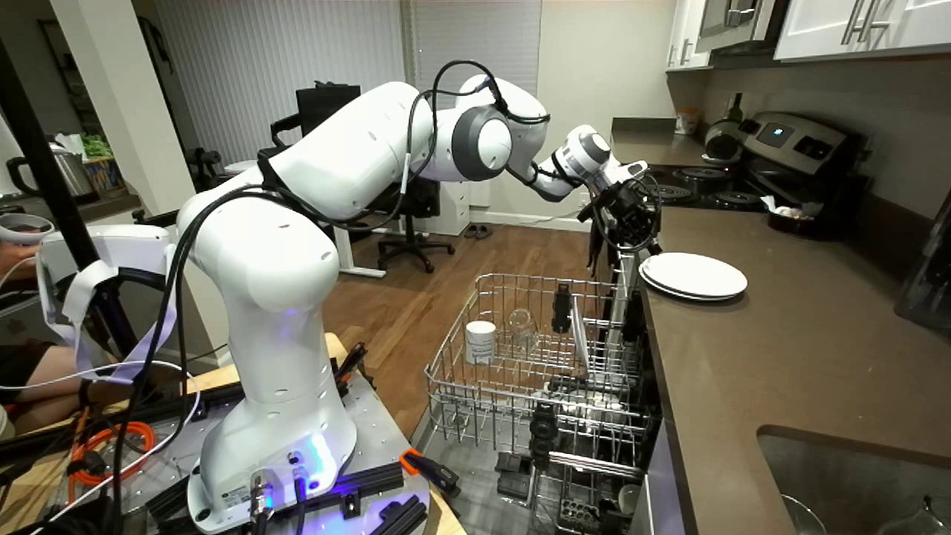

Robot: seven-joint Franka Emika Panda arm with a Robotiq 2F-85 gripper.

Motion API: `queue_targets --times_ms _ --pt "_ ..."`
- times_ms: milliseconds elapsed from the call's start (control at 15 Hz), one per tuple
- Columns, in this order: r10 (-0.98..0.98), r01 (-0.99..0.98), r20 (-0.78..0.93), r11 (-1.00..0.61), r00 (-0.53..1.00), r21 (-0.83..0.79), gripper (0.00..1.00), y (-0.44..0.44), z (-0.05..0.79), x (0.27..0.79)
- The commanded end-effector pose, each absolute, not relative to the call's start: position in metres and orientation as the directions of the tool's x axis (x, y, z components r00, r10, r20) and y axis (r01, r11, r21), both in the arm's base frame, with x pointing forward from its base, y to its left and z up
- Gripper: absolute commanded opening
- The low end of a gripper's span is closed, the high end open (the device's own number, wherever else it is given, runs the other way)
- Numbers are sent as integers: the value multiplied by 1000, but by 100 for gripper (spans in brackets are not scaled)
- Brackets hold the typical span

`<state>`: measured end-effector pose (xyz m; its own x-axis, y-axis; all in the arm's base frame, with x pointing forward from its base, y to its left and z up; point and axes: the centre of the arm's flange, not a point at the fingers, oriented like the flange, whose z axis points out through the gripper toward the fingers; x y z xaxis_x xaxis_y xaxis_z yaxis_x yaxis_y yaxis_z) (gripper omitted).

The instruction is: Put a plate from the counter in the dishwasher

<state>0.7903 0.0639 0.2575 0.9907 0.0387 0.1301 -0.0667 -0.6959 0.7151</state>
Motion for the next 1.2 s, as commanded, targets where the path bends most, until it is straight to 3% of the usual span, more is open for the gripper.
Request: queue_targets --times_ms 0,267,333,467,533,667,800,1000,1067,1133 --pt "35 -72 139 -717 990 694 35 61 263 783" --pt "31 -74 138 -715 990 695 60 59 263 781" --pt "30 -74 137 -715 990 695 55 58 262 781" --pt "27 -76 136 -715 990 695 56 56 262 780" --pt "26 -77 136 -715 990 695 50 55 262 780" --pt "23 -79 137 -715 990 694 28 53 262 779" --pt "21 -81 137 -717 990 693 19 51 261 779" --pt "19 -81 137 -720 990 689 16 50 261 779" --pt "20 -81 137 -720 990 689 7 49 260 779" --pt "20 -80 137 -720 990 689 10 49 260 779"
